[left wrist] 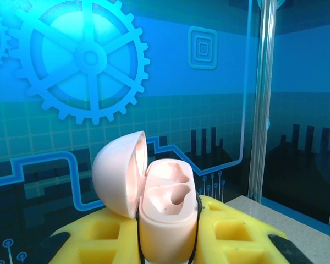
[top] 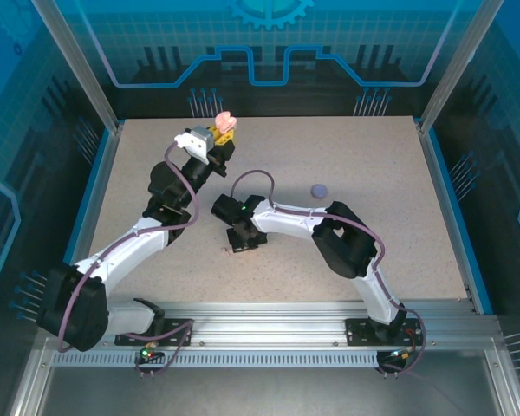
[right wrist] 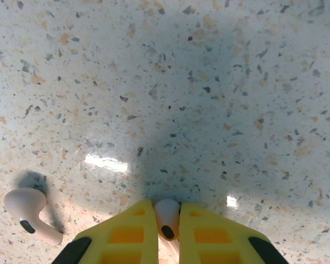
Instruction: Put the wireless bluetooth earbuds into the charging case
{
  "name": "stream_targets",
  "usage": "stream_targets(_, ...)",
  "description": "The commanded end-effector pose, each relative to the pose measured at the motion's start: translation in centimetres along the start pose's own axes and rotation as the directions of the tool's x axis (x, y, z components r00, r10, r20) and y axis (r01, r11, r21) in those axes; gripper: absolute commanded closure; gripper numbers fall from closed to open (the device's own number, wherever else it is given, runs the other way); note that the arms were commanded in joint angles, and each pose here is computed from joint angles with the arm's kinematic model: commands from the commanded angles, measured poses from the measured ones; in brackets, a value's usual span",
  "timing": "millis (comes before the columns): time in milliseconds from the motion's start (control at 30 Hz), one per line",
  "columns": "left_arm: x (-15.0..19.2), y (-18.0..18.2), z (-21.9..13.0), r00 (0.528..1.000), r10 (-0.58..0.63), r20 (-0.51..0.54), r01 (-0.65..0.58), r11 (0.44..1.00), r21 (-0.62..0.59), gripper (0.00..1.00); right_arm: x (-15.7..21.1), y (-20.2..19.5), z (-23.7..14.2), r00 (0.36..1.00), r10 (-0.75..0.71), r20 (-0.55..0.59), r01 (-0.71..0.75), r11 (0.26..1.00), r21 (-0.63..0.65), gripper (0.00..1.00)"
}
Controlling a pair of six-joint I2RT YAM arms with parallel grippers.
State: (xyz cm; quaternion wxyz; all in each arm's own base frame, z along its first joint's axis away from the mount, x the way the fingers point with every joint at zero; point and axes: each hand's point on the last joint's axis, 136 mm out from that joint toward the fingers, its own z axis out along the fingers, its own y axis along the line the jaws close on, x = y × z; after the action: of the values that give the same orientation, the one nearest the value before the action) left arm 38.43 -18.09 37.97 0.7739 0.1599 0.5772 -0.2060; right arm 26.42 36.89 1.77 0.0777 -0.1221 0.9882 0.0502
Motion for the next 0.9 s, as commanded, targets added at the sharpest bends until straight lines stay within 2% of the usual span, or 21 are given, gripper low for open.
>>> stream_targets(0, -2.0, -0.8, -0.5, 0.998, 0.001, 0.060, -0.003, 0.999, 0.032, 1.00, 0.3, -0.5, 0.6, 1.000, 0.006, -0.001, -0.006, 1.000, 0.006, 0.94)
stream_targets(167, -2.7, -0.9, -0.6, 0.995, 0.006, 0.097, -0.010, 0.999, 0.039, 1.00, 0.2, -0.8, -0.5, 1.000, 0.013, 0.028, -0.013, 1.000, -0.008, 0.94)
stream_targets(567, -3.0, -1.2, -0.7, 0.994, 0.001, 0.112, -0.007, 0.998, 0.057, 1.00, -0.7, -2.9, -3.4, 0.992, 0.061, 0.108, -0.059, 0.998, -0.022, 0.95)
stream_targets(700, -3.2, -1.9, -0.9, 0.990, 0.024, 0.138, -0.036, 0.995, 0.088, 1.00, -1.7, -4.1, -5.4, 0.982, 0.091, 0.166, -0.084, 0.995, -0.046, 0.95)
stream_targets(867, -3.7, -2.7, -1.2, 0.983, 0.068, 0.171, -0.090, 0.988, 0.123, 1.00, -3.7, -5.9, -9.6, 0.953, 0.131, 0.274, -0.106, 0.989, -0.105, 0.95)
